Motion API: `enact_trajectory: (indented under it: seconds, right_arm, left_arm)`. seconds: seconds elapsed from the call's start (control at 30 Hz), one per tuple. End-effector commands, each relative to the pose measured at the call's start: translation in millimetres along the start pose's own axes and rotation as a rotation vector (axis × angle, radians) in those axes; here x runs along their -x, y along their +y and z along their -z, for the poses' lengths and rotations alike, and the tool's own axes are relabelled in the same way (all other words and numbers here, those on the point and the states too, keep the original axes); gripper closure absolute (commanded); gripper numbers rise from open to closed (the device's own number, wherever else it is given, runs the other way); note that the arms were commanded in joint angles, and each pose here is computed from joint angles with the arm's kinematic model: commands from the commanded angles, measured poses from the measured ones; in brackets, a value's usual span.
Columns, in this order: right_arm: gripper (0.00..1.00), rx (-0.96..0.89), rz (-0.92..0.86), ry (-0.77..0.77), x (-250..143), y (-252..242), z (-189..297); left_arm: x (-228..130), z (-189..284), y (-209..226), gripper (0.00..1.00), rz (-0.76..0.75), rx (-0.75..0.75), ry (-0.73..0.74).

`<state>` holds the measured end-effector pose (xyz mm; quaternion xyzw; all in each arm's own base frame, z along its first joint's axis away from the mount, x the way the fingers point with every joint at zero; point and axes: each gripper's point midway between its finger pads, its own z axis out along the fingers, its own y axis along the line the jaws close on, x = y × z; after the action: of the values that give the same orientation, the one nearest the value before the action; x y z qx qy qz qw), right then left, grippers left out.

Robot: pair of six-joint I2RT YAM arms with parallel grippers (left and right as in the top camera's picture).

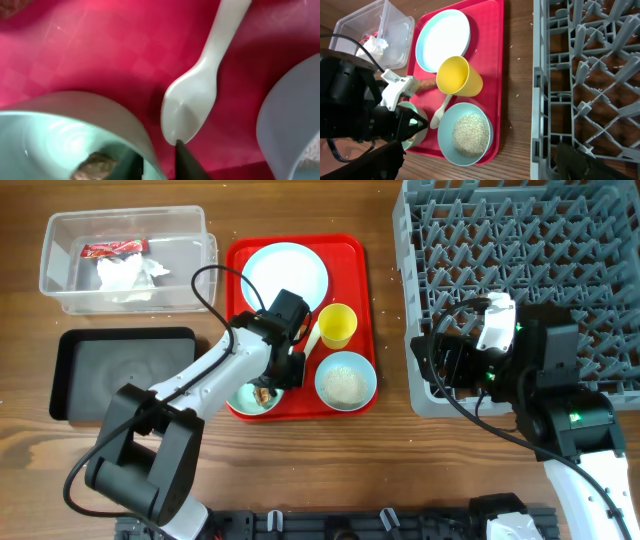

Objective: Sort waste into correct bins and load items into the dishwasher rack
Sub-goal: 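Grasp the rim of the small teal bowl with the left gripper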

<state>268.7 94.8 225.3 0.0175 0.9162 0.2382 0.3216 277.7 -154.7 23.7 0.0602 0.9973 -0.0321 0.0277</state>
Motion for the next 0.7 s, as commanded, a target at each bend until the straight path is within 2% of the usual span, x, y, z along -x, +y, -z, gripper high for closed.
enact_trajectory:
  seconds: [0.0, 0.2, 0.27, 0.4, 0.5, 0.67]
  right_arm:
    - [0.00, 0.005, 0.004, -0.017, 6, 4, 3]
    - [0.00, 0.004, 0.003, -0.015, 6, 3, 3]
    - [0.00, 0.004, 0.003, -0.015, 6, 3, 3]
    - [0.00, 0.004, 0.003, -0.015, 6, 3, 3]
    - [0.00, 0.004, 0.003, -0.015, 6, 3, 3]
    - [0.00, 0.004, 0.004, -0.015, 6, 3, 3]
  left_arm:
    - [-4, -7, 3, 0.96, -0.009, 0.020, 0.016]
    - [-1, 4, 1, 0.96, 0.043, 0.004, 0.020]
    - [3, 20, -1, 0.96, 0.063, -0.011, 0.020]
    - [22, 80, -6, 0.96, 0.118, -0.124, -0.019]
    - [30, 114, 8, 0.96, 0.182, -0.184, -0.056]
    - [28, 130, 54, 0.96, 0.279, -0.224, -0.060]
